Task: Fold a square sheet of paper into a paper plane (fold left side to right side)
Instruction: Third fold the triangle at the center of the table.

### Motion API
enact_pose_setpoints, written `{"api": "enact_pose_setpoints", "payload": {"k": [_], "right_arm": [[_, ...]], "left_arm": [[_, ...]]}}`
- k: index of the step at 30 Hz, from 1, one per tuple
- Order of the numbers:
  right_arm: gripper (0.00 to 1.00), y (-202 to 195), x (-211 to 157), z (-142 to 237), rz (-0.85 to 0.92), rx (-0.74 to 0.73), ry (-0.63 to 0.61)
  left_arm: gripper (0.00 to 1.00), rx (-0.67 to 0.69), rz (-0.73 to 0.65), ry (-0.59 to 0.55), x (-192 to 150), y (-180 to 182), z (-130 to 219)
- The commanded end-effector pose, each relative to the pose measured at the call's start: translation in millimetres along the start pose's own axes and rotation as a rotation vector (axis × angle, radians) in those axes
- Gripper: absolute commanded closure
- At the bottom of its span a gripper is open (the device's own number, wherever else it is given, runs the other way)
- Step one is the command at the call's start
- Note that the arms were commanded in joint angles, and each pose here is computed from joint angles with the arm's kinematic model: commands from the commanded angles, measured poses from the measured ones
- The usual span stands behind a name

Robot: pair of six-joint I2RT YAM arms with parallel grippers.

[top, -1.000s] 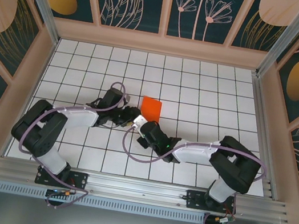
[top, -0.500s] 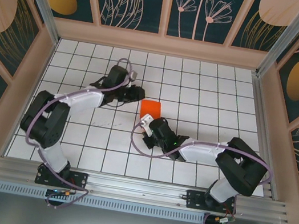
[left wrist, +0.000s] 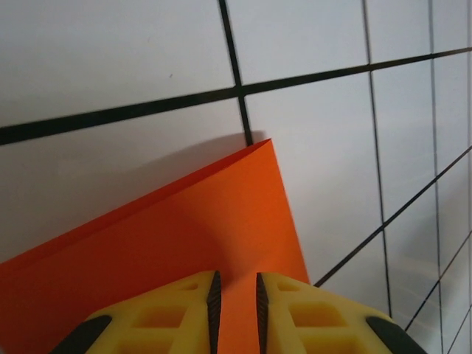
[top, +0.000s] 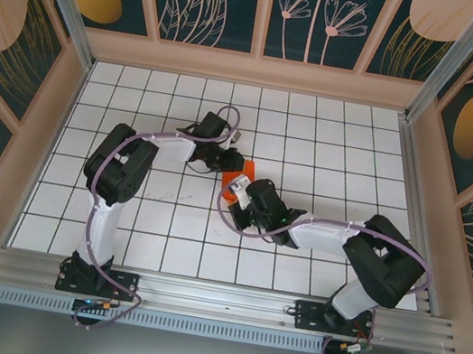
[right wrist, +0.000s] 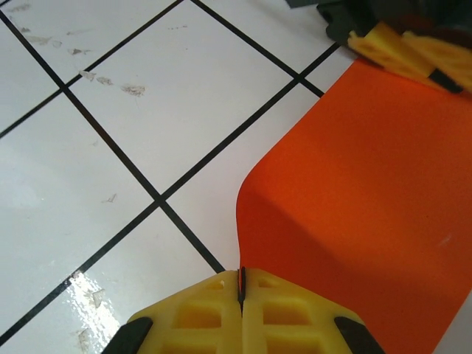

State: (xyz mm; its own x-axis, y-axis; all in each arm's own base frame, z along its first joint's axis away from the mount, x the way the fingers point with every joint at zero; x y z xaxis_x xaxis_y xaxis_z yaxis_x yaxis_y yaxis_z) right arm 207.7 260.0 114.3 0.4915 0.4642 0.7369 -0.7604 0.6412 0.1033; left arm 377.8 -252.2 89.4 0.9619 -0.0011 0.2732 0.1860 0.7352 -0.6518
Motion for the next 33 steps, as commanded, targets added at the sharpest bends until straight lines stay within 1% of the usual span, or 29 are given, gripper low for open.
{"api": "enact_pose_setpoints", "payload": {"k": [1, 7, 16, 22, 33], "right_arm": [[1.00, -3.2, 0.1, -1.2, -0.078, 0.050, -0.003], [1.00, -21.5, 0.9, -3.8, -0.195, 0.025, 0.018], [1.00, -45.3, -2.3, -16.6, -0.298, -0.060, 0.089], [1.00, -54.7, 1.2, -19.9, -0.335, -0.108, 0.090], [1.00, -59.6, 0.2, -22.5, -0.340, -0.136, 0.109]], "left_arm": [[0.77, 0.020, -0.022, 0.042, -3.4, 5.0, -8.8], [0.78, 0.062, -0.006, 0.076, -13.9, 19.8, -17.8], [0.80, 0.072, -0.003, 0.081, -16.7, 22.9, -20.4], [0.81, 0.071, -0.002, 0.082, -17.2, 22.7, -20.7], [0.81, 0.072, 0.001, 0.084, -18.4, 23.7, -21.2]]}}
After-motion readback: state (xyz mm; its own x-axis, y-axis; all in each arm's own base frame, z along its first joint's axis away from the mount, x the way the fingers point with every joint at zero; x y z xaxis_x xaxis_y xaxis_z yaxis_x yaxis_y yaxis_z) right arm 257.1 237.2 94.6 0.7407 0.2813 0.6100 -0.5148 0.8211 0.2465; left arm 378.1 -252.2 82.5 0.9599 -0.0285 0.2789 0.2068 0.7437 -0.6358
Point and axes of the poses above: each hand's point on the last joint's axis, 136 mm out from that joint toward the fingers, its own z axis back along the fingers, its own y axis along the line the jaws close on, x = y × z, the point moved 9 cm from there along z, back along the fingers
